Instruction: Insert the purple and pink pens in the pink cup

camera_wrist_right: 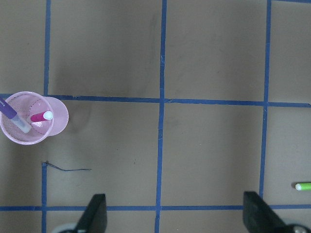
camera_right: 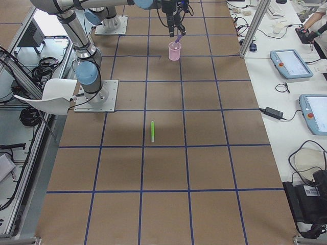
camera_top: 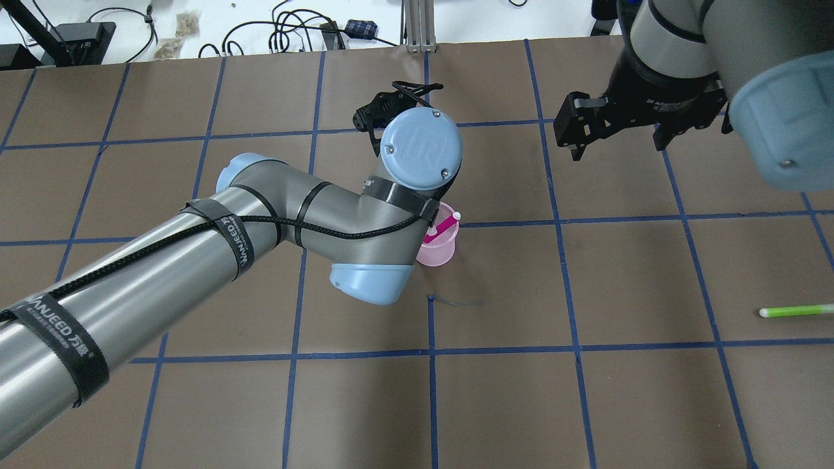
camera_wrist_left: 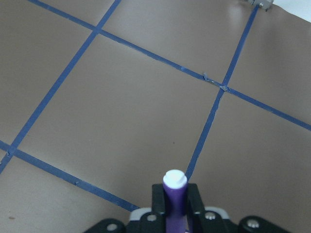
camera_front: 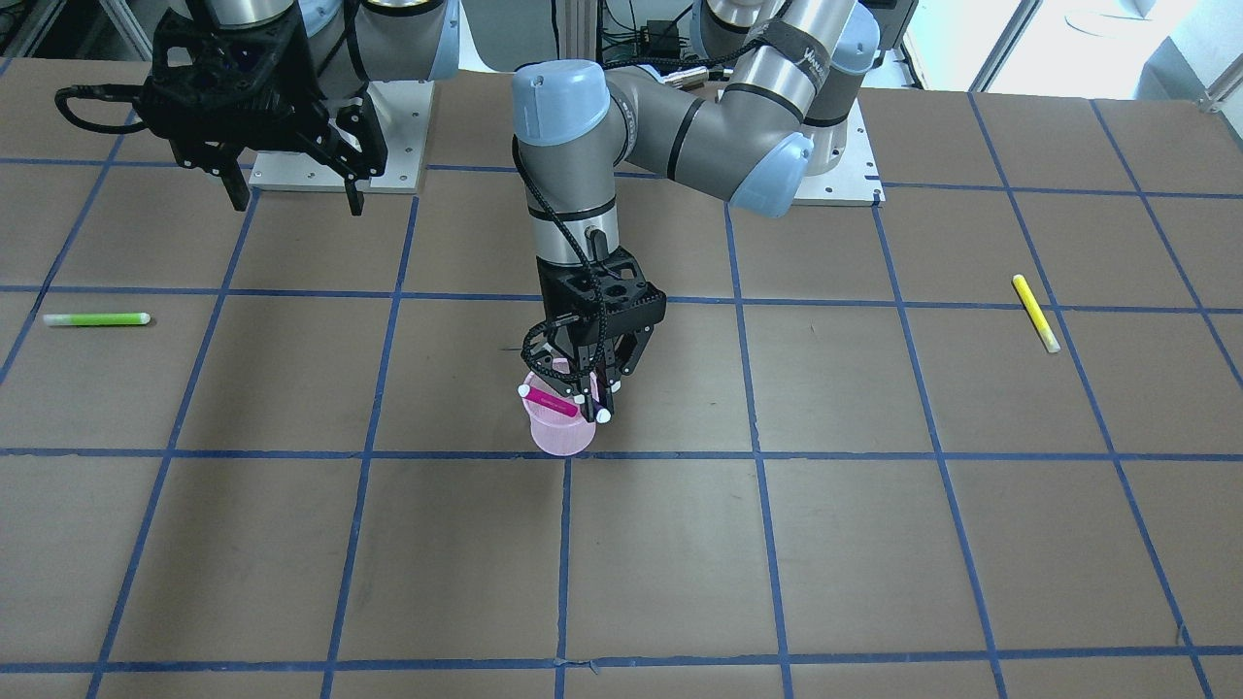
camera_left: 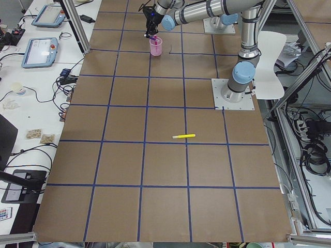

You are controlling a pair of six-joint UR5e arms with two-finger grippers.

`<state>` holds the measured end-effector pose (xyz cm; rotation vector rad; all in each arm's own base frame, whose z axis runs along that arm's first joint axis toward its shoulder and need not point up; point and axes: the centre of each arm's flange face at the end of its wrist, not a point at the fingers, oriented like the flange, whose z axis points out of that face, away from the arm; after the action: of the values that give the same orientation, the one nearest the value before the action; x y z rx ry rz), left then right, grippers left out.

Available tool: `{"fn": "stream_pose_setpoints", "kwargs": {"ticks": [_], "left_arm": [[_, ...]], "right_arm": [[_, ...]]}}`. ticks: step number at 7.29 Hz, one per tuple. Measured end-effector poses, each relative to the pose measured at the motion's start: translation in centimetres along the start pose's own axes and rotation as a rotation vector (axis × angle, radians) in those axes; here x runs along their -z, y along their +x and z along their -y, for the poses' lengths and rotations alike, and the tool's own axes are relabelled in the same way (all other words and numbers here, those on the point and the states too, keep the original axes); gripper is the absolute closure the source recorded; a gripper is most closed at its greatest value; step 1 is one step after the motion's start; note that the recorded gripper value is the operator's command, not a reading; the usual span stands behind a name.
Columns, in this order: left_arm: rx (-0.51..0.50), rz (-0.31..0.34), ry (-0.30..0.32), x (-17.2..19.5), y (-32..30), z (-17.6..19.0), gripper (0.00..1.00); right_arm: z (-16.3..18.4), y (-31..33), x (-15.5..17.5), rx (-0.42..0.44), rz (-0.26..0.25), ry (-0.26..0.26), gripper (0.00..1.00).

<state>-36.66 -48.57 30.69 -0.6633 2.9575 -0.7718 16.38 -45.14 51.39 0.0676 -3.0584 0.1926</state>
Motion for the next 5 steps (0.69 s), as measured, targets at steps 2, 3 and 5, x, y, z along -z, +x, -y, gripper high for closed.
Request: {"fn": "stream_pose_setpoints", "kwargs": {"ticks": [2,3,5], "left_arm": [[-0.011,0.008,-0.012,-0.5,-0.2,-0.7,0.34],[-0.012,0.010,-0.014,-0.5,-0.3,-0.9,0.03],[-0.011,0.008,-0.012,-0.5,-0.2,-0.8,0.00]], "right_arm": [[0.4,-0.1,-0.8,0.004,0.002,-0.008,0.00],[0.6,-0.1,-1.3,0.006,0.001,-0.016,0.00],[0.9,-0.1,-1.9,0.004,0.001,-0.029,0.00]]}}
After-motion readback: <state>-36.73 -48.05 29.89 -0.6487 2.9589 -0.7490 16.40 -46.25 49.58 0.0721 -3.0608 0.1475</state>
